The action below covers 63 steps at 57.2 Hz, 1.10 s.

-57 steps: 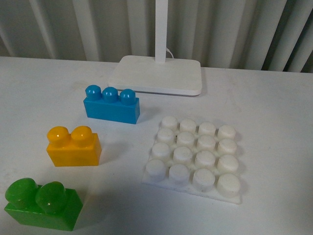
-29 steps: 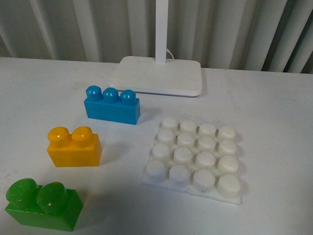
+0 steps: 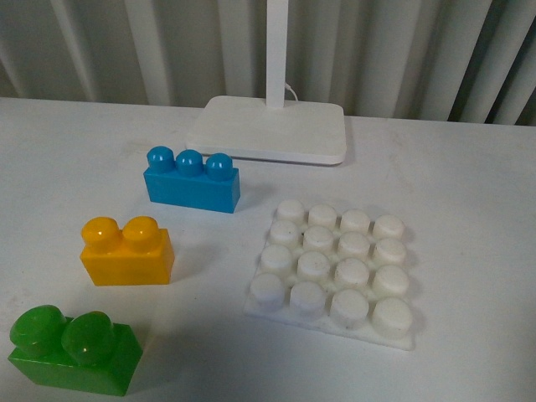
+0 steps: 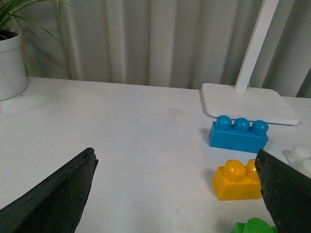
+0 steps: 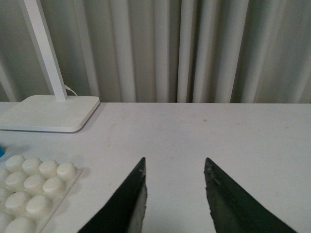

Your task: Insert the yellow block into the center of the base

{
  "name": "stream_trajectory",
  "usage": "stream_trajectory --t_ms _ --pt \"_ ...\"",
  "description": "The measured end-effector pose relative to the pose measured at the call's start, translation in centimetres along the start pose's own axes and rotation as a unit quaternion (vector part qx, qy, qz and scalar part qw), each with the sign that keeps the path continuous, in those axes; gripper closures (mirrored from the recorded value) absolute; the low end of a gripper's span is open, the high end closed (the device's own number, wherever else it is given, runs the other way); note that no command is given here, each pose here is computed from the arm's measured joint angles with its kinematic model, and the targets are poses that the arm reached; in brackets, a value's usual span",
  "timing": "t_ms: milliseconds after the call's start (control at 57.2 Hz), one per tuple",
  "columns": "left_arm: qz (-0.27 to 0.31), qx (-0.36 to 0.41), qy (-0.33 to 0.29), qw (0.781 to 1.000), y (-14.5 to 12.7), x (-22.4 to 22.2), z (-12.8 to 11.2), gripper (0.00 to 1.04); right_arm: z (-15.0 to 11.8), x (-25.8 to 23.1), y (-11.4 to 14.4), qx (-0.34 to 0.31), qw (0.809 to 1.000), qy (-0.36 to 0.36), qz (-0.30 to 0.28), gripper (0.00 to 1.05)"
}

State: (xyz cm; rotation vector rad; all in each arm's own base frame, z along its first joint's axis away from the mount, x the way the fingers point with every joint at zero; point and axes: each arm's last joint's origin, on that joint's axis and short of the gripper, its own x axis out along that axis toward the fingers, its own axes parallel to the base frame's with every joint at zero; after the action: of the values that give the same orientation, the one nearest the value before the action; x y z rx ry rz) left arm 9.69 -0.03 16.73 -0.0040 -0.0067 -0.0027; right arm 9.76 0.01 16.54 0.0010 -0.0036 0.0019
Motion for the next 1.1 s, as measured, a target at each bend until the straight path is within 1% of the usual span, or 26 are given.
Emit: stream_trajectory --t_ms 70,105,122,157,175,262,332,384,402,472,541,594,629,699,734,786,803,838,856,873,926,961,978,1048,1066,1100 --pt "0.008 -0.008 0.006 1.000 0.0 0.0 -0.1 0.06 0.0 0.0 0.0 0.000 1.000 0.000 0.000 0.53" --pt "0.029 -0.029 0.033 0.999 -0.1 0.1 -0.2 0.06 0.0 0.0 0.0 0.000 1.000 0.000 0.000 0.46" --pt "0.044 -0.040 0.041 0.997 -0.1 0.2 -0.2 0.06 0.0 0.0 0.0 0.000 1.000 0.000 0.000 0.44" --pt "0.049 -0.054 0.052 0.996 -0.1 0.4 -0.3 0.06 0.0 0.0 0.0 0.000 1.000 0.000 0.000 0.37" --pt "0.046 -0.058 0.057 0.996 -0.2 0.6 -0.2 0.06 0.0 0.0 0.0 0.000 1.000 0.000 0.000 0.35" --pt "0.018 -0.054 0.061 0.997 -0.5 1.4 0.6 0.06 0.0 0.0 0.0 0.000 1.000 0.000 0.000 0.19" --pt "-0.015 -0.026 0.057 0.998 -0.7 2.5 2.1 0.06 0.0 0.0 0.0 0.000 1.000 0.000 0.000 0.07" --pt "-0.055 0.013 0.056 0.997 -0.9 3.7 3.5 0.06 0.0 0.0 0.0 0.001 1.000 0.000 0.000 0.08" --pt "-0.059 0.017 0.059 0.996 -1.0 3.9 3.6 0.06 0.0 0.0 0.0 0.000 1.000 0.000 0.000 0.09" --pt "-0.120 0.068 0.079 0.987 -1.5 5.5 4.7 0.06 0.0 0.0 0.0 0.000 1.000 0.000 0.000 0.09" --pt "-0.178 0.130 0.104 0.970 -2.1 7.0 5.1 0.06 0.0 0.0 0.0 0.000 1.000 0.000 0.000 0.09" --pt "-0.225 0.178 0.128 0.949 -2.5 8.4 5.2 0.06 0.0 0.0 0.0 0.000 1.000 0.000 0.000 0.09" --pt "-0.243 0.197 0.136 0.940 -2.7 9.1 5.2 0.06 0.0 0.0 0.0 0.000 1.000 0.000 0.000 0.09" --pt "-0.279 0.257 0.151 0.913 -3.1 10.7 5.4 0.06 0.0 0.0 0.0 0.000 1.000 0.000 0.000 0.09" --pt "-0.294 0.275 0.158 0.902 -3.3 11.3 5.5 0.06 0.0 0.0 0.0 0.000 1.000 0.000 0.000 0.09" --pt "-0.324 0.319 0.171 0.874 -3.6 12.5 5.7 0.06 0.0 0.0 0.0 0.000 1.000 0.000 0.000 0.09" --pt "-0.328 0.322 0.175 0.871 -3.7 12.7 5.7 0.06 0.0 0.0 0.0 0.000 1.000 0.000 0.000 0.09" --pt "-0.344 0.346 0.185 0.853 -3.9 13.5 5.8 0.06 0.0 0.0 0.0 0.000 1.000 0.000 0.000 0.09" --pt "-0.348 0.352 0.187 0.848 -4.0 13.7 5.8 0.06 0.0 0.0 0.0 0.000 1.000 0.000 0.000 0.09" --pt "-0.358 0.369 0.191 0.836 -4.1 14.2 5.9 0.06 0.0 0.0 0.0 0.000 1.000 0.000 0.000 0.09" --pt "-0.370 0.390 0.203 0.818 -4.2 15.1 5.9 0.06 0.0 0.0 0.0 0.000 1.000 0.000 0.000 0.09" --pt "-0.379 0.414 0.211 0.800 -4.2 16.0 6.0 0.06 0.0 0.0 0.0 0.000 1.000 0.000 0.000 0.09" --pt "-0.381 0.416 0.215 0.797 -4.3 16.2 6.0 0.06 0.0 0.0 0.0 0.000 1.000 0.000 0.000 0.09" --pt "-0.402 0.446 0.229 0.766 -4.4 17.8 6.0 0.06 0.0 0.0 0.0 0.000 1.000 0.000 0.000 0.09" --pt "-0.405 0.446 0.232 0.764 -4.5 18.0 6.0 0.06 0.0 0.0 0.0 0.000 1.000 0.000 0.000 0.09" --pt "-0.416 0.453 0.240 0.751 -4.5 18.7 5.9 0.06 0.0 0.0 0.0 0.000 1.000 0.000 0.000 0.09"
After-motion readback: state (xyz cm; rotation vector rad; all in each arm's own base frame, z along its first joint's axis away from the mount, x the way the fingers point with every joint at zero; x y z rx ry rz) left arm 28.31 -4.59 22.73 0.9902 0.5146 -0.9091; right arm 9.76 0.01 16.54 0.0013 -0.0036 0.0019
